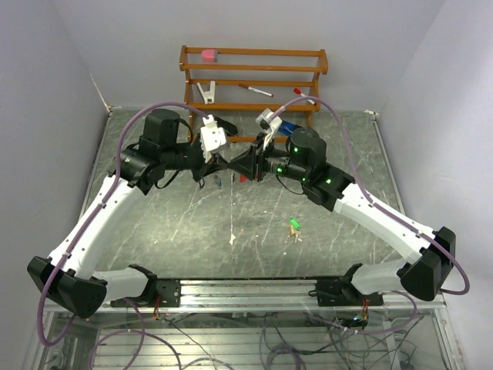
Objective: Put the keys on the keyring
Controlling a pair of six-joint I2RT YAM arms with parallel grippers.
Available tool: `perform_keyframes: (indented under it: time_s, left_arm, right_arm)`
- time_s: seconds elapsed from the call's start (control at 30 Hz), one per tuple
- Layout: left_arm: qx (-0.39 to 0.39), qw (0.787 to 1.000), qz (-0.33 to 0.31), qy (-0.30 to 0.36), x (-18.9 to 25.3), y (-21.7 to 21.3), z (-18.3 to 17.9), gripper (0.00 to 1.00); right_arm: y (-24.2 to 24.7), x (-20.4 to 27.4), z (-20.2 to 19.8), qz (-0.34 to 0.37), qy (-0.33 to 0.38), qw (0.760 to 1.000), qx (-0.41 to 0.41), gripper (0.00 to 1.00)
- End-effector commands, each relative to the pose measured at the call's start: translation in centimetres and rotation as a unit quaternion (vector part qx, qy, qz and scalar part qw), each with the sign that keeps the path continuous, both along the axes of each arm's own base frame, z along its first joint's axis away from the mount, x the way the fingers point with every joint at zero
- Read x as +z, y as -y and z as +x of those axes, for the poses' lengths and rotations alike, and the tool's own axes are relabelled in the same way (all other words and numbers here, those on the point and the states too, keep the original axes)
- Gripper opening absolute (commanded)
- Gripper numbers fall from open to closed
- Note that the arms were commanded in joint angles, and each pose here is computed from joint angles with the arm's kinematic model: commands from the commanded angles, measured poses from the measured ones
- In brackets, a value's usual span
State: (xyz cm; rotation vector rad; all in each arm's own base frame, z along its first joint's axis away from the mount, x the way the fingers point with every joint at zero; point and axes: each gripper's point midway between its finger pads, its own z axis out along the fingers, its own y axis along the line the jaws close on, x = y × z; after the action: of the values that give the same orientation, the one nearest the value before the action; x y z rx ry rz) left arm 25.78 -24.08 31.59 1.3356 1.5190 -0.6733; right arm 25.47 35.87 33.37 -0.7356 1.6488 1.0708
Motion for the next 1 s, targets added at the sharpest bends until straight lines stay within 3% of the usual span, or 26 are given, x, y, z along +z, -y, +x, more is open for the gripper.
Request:
perform_keyframes:
  time_s: [0.0, 0.47, 0.97]
  left_arm:
    - [-0.040, 0.998, -0.026, 0.035, 3.0, 0.9, -1.1, 0.07]
    - [-0.057, 0.997, -0.025, 0.036, 3.0, 1.0, -1.5, 0.07]
    - [-0.058, 0.998, -0.024, 0.030, 2.5, 1.1, -1.4, 0.07]
  right_arm:
    - [1.0, 1.4, 0.2, -0.005, 0.018, 1.000, -0.009, 0.17]
    - [2.6, 0.9, -0.7, -0.028, 0.024, 0.999, 0.011, 0.17]
    - [3.6, 4.1, -1.3, 0.000, 0.052, 0.999, 0.002, 0.18]
